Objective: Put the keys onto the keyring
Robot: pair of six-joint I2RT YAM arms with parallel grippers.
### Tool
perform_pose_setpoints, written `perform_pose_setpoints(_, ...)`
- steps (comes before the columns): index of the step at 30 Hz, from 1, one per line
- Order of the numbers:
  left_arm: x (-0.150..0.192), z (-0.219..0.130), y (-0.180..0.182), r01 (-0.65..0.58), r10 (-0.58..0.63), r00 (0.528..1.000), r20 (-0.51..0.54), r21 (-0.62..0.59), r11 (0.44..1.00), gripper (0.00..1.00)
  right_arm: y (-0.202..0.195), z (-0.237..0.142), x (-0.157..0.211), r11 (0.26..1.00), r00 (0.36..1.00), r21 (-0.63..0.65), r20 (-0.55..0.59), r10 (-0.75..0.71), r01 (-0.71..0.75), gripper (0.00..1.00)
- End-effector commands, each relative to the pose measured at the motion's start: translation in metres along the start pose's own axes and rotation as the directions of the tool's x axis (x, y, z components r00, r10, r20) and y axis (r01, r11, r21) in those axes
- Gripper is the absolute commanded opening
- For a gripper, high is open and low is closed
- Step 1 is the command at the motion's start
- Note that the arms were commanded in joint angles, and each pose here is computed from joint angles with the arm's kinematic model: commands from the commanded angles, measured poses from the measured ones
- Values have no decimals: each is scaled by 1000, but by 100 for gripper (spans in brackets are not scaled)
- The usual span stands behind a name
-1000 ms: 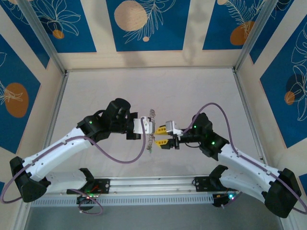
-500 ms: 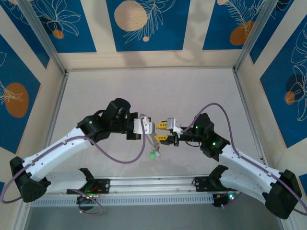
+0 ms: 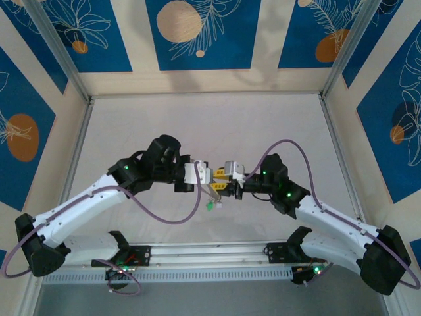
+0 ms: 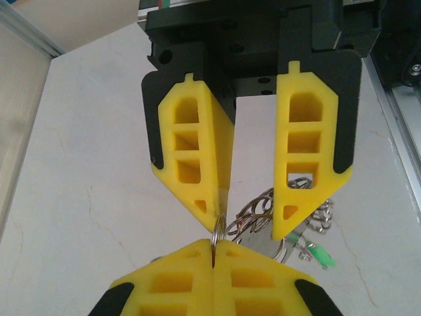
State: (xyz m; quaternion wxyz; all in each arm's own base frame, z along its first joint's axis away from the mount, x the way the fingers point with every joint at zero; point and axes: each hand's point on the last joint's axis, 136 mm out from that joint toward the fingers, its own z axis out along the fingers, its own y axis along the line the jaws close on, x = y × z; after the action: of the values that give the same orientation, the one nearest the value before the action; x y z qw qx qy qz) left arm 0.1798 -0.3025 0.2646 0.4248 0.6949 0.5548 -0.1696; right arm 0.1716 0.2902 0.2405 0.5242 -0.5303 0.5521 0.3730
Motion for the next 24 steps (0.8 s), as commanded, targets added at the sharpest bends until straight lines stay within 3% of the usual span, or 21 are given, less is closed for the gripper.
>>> perform_pose_setpoints(1,-16,-1,1,-12,12,998,67,5,1000,0,-2,1,-16,999,999,1,21,-43,43,30)
perform_pose_setpoints(9,-15,0,0,-12,12,998,62,7,1000,0,3,-5,-15,997,997,6,21,-76,76,39)
perform_pose_setpoints(24,-16,1,-2,-11,10,997,71,18,1000,0,-5,-6,-13,996,996,32,-29,-87,88,33)
